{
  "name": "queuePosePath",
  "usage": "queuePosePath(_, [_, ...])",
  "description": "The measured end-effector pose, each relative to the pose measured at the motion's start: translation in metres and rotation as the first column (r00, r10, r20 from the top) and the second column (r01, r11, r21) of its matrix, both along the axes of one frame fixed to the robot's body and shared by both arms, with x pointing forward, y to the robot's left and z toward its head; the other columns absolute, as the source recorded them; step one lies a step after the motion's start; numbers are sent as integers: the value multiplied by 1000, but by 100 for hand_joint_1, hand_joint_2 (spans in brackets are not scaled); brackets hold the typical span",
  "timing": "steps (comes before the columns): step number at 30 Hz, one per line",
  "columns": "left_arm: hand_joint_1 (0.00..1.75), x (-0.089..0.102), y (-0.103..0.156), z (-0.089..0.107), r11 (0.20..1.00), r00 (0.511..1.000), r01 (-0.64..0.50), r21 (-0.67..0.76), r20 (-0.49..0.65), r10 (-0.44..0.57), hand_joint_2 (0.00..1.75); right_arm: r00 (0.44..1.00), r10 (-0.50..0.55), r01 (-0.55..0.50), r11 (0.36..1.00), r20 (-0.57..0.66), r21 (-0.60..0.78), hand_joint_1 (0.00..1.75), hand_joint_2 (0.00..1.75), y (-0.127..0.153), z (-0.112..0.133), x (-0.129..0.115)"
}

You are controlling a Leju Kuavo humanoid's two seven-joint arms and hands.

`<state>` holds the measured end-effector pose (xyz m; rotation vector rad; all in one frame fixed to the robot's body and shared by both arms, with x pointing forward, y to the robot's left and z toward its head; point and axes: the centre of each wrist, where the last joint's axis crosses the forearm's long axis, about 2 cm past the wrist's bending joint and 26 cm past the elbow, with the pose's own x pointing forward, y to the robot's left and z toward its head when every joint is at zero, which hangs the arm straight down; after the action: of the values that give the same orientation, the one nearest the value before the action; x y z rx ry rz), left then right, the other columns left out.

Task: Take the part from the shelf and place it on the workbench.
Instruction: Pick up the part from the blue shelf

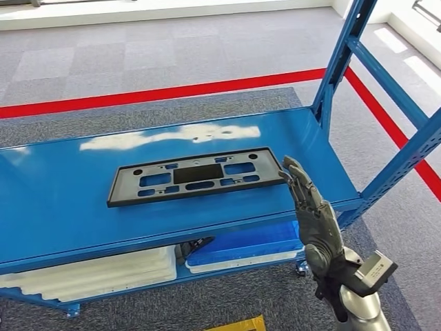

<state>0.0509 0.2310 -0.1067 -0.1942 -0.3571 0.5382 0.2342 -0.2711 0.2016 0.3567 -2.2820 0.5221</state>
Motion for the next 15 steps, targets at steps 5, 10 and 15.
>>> queuePosePath(5, [0,-1,0,0,1000,1000,0,0,-2,0,0,1000,-1,1,1000,-9,-1,0,175,0,-2,-1])
queuePosePath(10, [0,-1,0,0,1000,1000,-1,1,-1,1,0,1000,-8,8,1000,-10,-7,0,175,-1,-3,-2])
queuePosePath(15, [0,0,0,0,1000,1000,-3,6,3,3,0,1000,-20,20,1000,-7,-21,0,175,-1,-3,-4])
